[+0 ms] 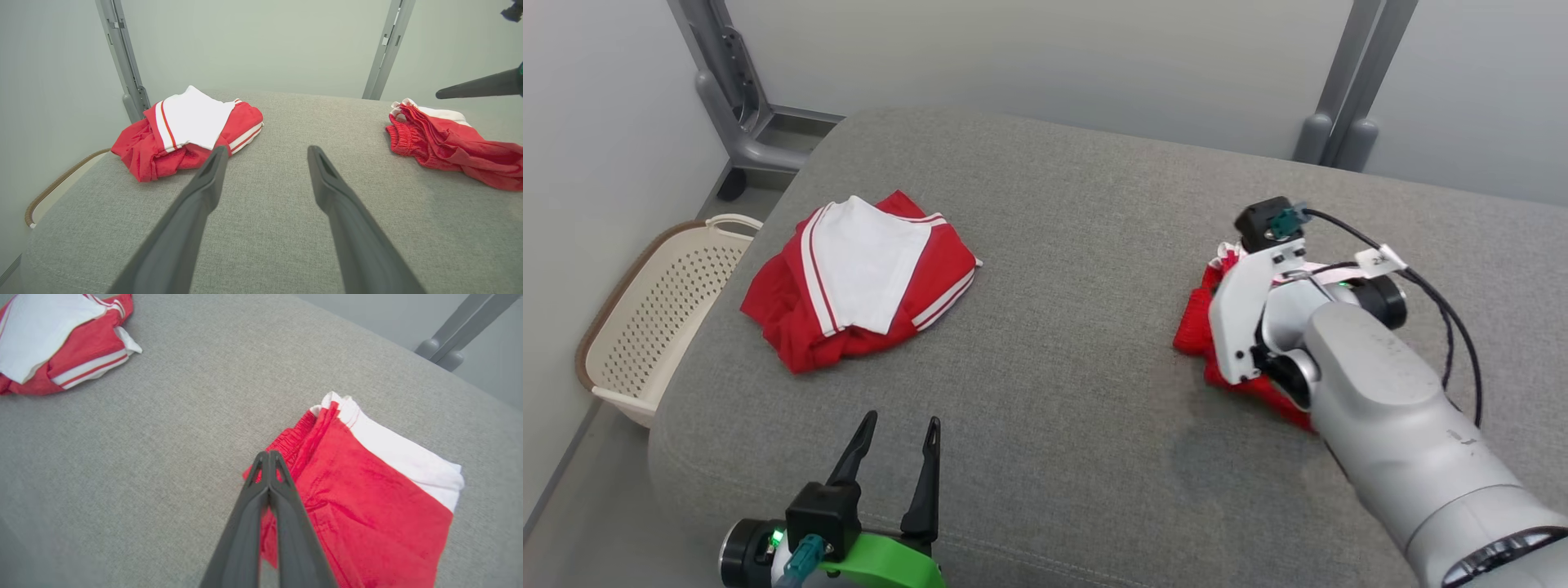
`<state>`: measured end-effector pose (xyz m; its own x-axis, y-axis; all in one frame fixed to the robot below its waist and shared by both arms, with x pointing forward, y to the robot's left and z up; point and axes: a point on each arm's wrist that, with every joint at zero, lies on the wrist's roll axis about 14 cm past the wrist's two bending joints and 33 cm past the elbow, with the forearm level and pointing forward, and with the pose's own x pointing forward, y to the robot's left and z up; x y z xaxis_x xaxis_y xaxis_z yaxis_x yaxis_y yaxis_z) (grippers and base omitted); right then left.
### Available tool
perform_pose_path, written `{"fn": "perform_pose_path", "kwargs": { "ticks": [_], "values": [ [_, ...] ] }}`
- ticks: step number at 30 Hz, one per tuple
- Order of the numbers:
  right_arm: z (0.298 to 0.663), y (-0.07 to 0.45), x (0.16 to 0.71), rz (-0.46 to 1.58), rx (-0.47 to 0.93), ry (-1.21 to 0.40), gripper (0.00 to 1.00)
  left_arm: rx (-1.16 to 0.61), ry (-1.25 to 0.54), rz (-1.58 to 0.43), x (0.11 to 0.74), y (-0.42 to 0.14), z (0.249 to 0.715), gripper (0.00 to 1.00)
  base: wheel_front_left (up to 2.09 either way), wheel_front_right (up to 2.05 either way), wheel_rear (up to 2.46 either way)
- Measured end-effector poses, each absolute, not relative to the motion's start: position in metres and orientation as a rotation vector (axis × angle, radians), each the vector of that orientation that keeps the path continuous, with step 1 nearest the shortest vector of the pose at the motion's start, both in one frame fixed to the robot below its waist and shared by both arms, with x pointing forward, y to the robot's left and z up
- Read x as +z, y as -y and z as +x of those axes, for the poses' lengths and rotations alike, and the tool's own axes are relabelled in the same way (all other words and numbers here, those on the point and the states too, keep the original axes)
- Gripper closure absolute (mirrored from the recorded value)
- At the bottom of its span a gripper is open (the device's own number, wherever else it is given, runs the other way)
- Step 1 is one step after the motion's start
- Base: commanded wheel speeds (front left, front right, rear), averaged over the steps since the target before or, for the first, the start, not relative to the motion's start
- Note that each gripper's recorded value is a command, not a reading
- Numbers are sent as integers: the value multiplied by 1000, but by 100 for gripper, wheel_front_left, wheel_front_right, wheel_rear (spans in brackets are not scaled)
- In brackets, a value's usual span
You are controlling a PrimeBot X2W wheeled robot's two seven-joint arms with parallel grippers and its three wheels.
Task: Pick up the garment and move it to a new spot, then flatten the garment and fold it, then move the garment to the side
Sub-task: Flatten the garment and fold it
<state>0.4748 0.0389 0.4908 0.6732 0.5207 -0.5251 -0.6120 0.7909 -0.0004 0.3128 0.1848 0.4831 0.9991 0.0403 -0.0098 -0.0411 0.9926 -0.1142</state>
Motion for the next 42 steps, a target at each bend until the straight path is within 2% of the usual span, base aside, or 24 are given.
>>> {"fn": "perform_pose_path", "kwargs": {
  "ticks": [4,8,17,26,35,42],
  "values": [
    [495,9,489,-250,528,-487,100,33,-3,-117,484,-182,313,0,0,0,0],
    [499,43,472,-293,461,-484,100,28,-11,-117,482,-180,313,0,0,0,0],
    [491,70,436,-312,409,-525,100,16,-34,-117,476,-178,316,0,0,0,0],
    [474,50,413,-282,437,-602,100,27,-46,-110,472,-182,313,0,0,0,0],
    [462,24,405,-167,470,-656,100,35,-46,-104,472,-186,314,0,0,0,0],
    [451,-5,411,-121,554,-675,100,36,-45,-105,473,-186,314,0,0,0,0]
  ]
}}
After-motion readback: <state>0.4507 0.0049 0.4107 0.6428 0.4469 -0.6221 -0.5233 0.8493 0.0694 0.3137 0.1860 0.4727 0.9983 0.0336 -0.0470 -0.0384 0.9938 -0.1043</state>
